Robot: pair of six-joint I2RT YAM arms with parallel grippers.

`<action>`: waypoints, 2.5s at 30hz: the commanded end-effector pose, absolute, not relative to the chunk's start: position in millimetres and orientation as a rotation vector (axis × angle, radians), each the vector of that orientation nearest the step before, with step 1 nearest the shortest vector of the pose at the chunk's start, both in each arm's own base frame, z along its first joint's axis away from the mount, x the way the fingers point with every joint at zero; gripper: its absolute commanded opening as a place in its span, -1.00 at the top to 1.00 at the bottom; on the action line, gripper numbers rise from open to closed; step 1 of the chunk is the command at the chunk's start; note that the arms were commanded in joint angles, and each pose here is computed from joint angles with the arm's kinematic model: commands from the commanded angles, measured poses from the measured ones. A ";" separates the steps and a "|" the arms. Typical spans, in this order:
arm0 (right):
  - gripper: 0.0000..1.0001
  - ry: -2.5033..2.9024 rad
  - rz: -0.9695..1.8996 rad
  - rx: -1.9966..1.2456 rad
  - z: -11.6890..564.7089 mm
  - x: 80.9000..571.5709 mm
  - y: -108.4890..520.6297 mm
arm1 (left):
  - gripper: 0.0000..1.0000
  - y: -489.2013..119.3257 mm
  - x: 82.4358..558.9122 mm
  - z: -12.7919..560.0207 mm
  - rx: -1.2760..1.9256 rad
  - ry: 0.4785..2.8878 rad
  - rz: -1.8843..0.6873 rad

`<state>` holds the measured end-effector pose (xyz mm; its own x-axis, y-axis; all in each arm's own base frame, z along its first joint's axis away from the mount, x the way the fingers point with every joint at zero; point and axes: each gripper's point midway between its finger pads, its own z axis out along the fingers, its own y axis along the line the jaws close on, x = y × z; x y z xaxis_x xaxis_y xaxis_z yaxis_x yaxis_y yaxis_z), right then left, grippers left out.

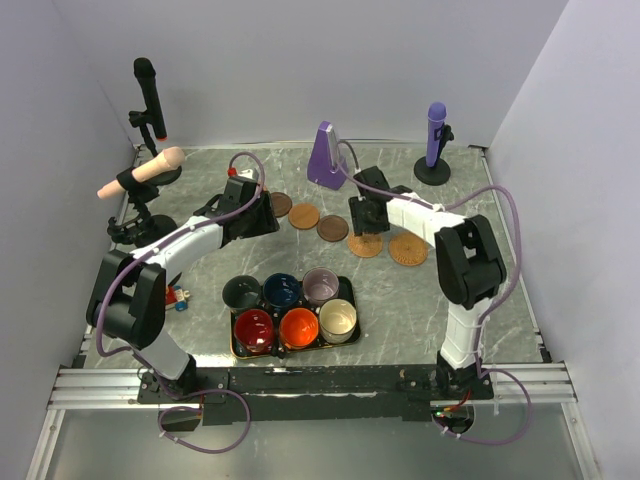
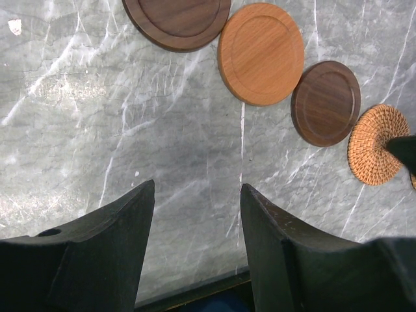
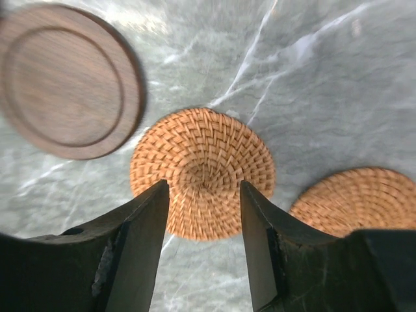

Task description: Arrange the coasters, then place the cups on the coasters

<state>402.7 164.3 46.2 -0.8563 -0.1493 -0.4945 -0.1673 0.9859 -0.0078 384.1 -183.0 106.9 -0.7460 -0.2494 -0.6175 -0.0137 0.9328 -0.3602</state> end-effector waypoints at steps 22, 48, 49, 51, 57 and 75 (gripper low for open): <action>0.25 2.682 0.025 -0.180 38.7 353.7 121.5 | -0.22 -183.0 388.1 122.9 -0.205 2.331 -0.463; 0.36 2.719 -0.004 -0.140 27.2 375.0 117.7 | -0.22 -179.5 385.7 125.2 -0.217 2.324 -0.451; 0.36 2.721 -0.004 -0.140 26.9 375.2 118.5 | -0.22 -179.2 385.5 125.2 -0.218 2.323 -0.450; 0.36 2.718 0.000 -0.140 27.7 376.3 119.9 | -0.22 -178.8 384.7 124.5 -0.218 2.325 -0.449; 0.36 2.713 -0.041 -0.116 30.6 373.6 113.9 | -0.22 -177.4 385.0 125.7 -0.222 2.320 -0.445; 0.07 2.655 -0.106 0.034 69.9 369.0 35.2 | -0.24 -174.0 383.9 136.0 -0.240 2.293 -0.442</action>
